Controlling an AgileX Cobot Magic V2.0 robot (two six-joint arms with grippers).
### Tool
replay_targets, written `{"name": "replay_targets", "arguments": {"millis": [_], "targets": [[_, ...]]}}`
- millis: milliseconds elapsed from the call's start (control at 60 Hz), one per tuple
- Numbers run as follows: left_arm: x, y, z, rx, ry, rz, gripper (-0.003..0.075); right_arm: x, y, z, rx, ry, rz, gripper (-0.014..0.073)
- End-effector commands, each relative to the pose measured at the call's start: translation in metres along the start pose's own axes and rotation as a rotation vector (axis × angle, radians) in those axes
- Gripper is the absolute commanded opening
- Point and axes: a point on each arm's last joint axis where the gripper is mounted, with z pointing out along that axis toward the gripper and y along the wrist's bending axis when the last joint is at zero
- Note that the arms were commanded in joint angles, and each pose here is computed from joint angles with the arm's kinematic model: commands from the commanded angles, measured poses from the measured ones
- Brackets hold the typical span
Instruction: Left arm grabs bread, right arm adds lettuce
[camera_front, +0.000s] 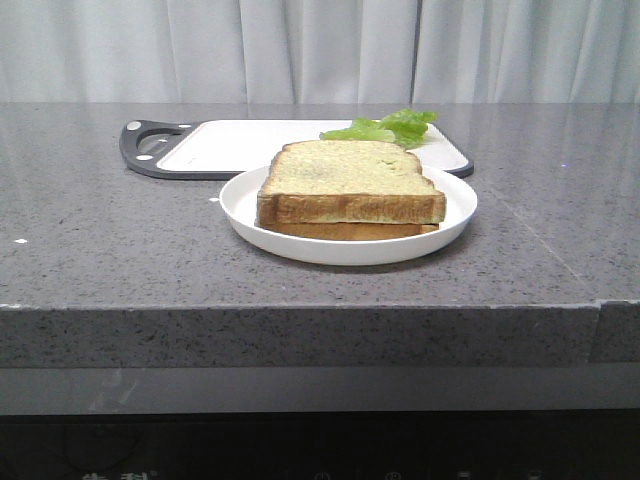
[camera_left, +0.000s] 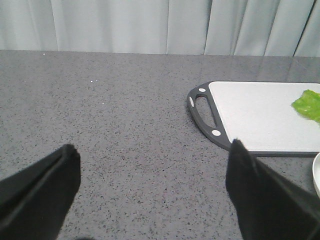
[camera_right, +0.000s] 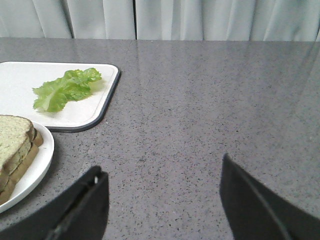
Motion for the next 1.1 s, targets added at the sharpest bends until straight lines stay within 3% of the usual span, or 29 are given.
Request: {"name": "replay_targets", "arguments": {"millis": [0,150,333,533,900,1083], "targets": [[-0.018,0.000,-0.001,-0.006,-0.102,-0.012,0.0617,-0.016,0.000,-0.001,0.005,-0.091,-0.005,0.0540],[-0.018,-0.004,0.004,0.043,-0.054,-0.115,0.0617,-0.017,0.000,-0.001,0.005,-0.092,-0.005,0.0540],[-0.020,-0.027,0.034,0.207,0.227,-0.230,0.0617,-0.017,0.000,-0.001,0.005,-0.093,-0.005,0.0540],[-0.035,-0.067,0.065,0.409,0.437,-0.304,0.0617,-0.017,0.000,-0.001,0.005,-0.093,-0.005,0.0540],[-0.023,-0.155,0.140,0.588,0.693,-0.208,0.0617,-0.017,0.000,-0.001,0.005,-0.093,-0.005,0.0540],[-0.016,-0.184,0.170,0.618,0.754,-0.179,0.0617,-0.017,0.001,-0.001,0.000,-0.092,-0.006,0.0540]]}}
